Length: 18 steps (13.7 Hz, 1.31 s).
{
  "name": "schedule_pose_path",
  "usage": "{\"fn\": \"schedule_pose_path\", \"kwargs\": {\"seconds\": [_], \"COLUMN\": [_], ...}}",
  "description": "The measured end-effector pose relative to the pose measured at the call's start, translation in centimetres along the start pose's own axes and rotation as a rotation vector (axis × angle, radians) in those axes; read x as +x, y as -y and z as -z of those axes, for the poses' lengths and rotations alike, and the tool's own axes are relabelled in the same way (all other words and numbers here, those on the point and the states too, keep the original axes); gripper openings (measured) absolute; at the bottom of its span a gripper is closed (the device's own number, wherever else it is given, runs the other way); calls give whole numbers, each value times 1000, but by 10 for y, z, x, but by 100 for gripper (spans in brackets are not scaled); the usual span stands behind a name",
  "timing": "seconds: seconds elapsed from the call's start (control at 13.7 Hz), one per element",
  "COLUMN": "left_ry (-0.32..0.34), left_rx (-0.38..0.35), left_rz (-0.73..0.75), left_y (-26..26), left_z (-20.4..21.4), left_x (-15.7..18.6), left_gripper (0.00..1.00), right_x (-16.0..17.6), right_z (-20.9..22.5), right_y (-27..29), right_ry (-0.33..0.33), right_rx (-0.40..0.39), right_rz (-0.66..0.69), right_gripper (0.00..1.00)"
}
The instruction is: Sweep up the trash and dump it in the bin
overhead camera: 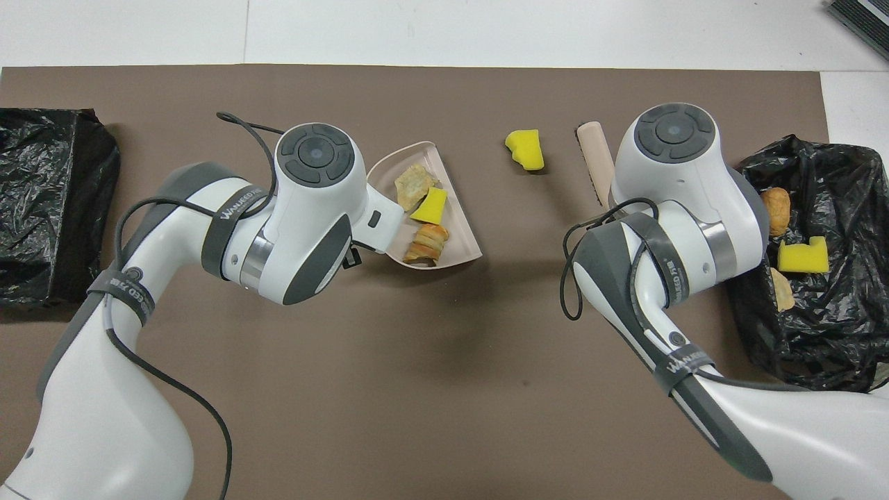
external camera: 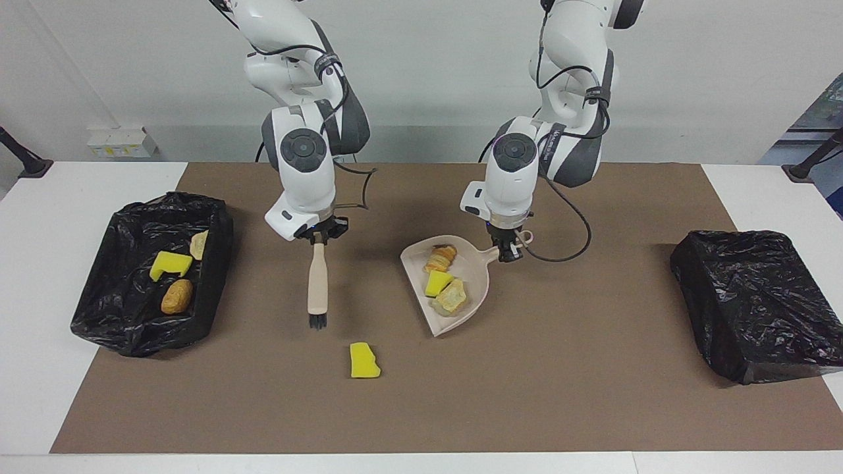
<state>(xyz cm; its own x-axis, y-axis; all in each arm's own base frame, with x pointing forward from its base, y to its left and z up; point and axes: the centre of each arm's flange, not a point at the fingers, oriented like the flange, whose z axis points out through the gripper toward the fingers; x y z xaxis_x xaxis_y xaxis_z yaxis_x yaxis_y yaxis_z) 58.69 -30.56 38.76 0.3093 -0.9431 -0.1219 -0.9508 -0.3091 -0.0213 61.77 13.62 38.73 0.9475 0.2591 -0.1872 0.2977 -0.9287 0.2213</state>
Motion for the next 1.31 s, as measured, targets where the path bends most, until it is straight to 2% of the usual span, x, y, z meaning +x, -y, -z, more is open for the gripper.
{"fn": "schedule_pose_path", "kwargs": {"seconds": [0.22,0.51,1.09,1.31], "left_ry": [33,52,62,65], "left_rx": [12,7,19,18], "left_rz": [9,7,-6,-8], "left_y": [21,32,31,31], "left_z": [-15,-34,-31,-32], "left_x": [-3,7,10,10], "left_gripper": [32,32,32,32], "right_x": [34,65,78,75], "right_z": [-20,-38,-45,-38], "right_y": [-3,-1,20,64], "right_ry": [10,10,16,26], "right_rx": [-35,-43,-28,37], "right_rz": [84,99,124,161], "right_gripper": [26,26,26,26]}}
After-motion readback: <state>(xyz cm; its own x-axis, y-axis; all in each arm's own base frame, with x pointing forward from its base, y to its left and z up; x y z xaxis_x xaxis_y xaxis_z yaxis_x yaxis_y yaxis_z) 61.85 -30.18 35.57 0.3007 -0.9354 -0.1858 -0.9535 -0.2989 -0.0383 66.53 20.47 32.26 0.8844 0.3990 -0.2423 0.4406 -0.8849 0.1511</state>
